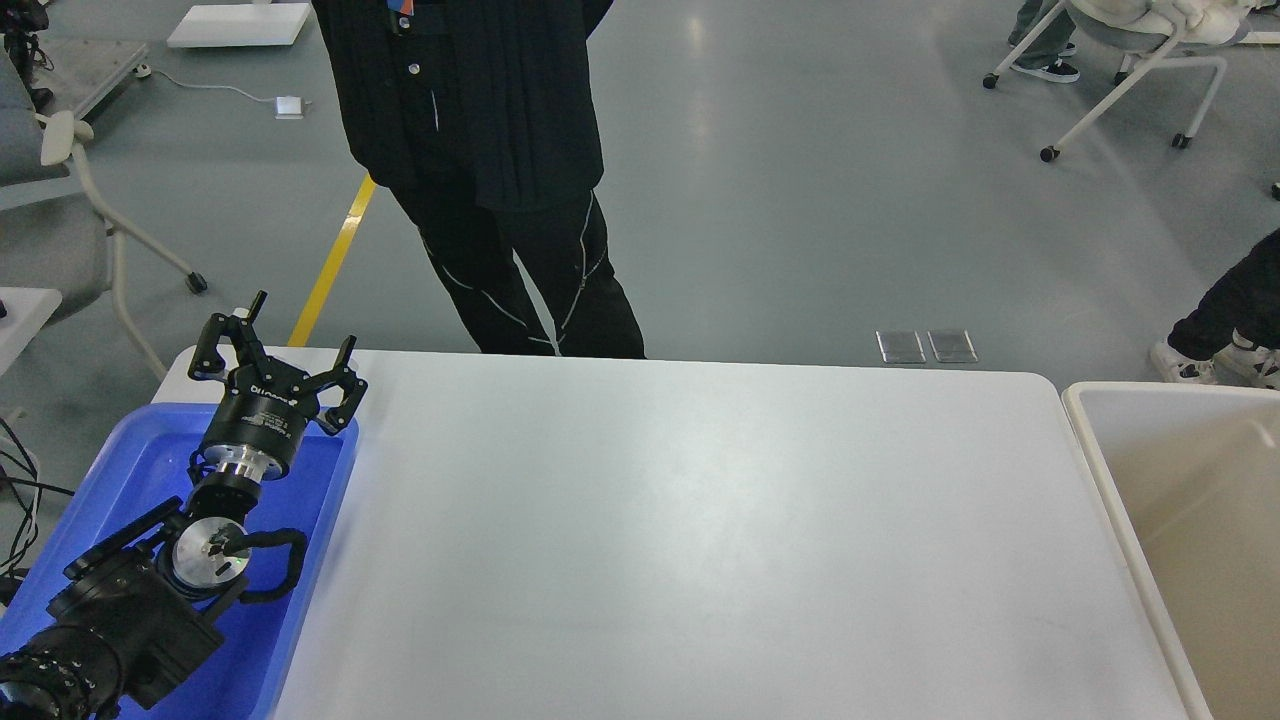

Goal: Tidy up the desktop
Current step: 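Lower the right gripper into the white bin and release the wrapper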

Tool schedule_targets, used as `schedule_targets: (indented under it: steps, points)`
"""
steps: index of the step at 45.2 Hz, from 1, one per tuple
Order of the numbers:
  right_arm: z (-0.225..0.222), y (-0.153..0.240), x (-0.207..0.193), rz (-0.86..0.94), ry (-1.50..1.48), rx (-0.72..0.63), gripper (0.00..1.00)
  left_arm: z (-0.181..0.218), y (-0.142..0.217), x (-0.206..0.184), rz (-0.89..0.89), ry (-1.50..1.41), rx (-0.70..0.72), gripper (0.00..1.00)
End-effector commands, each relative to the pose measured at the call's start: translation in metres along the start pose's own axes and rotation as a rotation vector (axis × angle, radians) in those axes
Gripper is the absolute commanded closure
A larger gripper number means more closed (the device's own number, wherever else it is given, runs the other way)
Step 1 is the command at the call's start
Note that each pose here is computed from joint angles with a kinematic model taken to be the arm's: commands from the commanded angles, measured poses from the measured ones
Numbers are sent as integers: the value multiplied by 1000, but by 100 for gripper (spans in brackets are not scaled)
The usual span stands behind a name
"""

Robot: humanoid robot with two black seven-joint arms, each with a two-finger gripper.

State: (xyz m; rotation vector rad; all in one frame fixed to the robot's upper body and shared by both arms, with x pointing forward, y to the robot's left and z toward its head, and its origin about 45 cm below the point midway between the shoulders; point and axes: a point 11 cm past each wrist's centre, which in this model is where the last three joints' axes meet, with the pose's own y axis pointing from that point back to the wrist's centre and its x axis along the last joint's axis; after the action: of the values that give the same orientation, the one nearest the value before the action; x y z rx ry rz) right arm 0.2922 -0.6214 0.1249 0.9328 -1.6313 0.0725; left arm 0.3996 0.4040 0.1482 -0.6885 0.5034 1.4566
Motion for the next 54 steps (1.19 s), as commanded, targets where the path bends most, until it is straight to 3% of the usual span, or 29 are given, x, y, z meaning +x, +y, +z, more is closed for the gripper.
schedule_targets:
  steps: [1,21,26,30,43,54]
  points:
    - [-2,7,-37,0,2,-9,100,0,0,0,1,-1,0,0]
    - [2,19,-90,-91,19,-10,100,0,0,0,0,0,0,0]
    - [4,26,-112,-122,21,-12,73,0,0,0,0,0,0,0]
    - [3,26,-111,-101,23,-11,66,0,0,0,0,0,0,0]
    - [2,22,-89,0,36,-7,20,0,0,0,0,0,0,0]
    - [3,23,-91,23,38,-8,12,0,0,0,0,0,0,0]
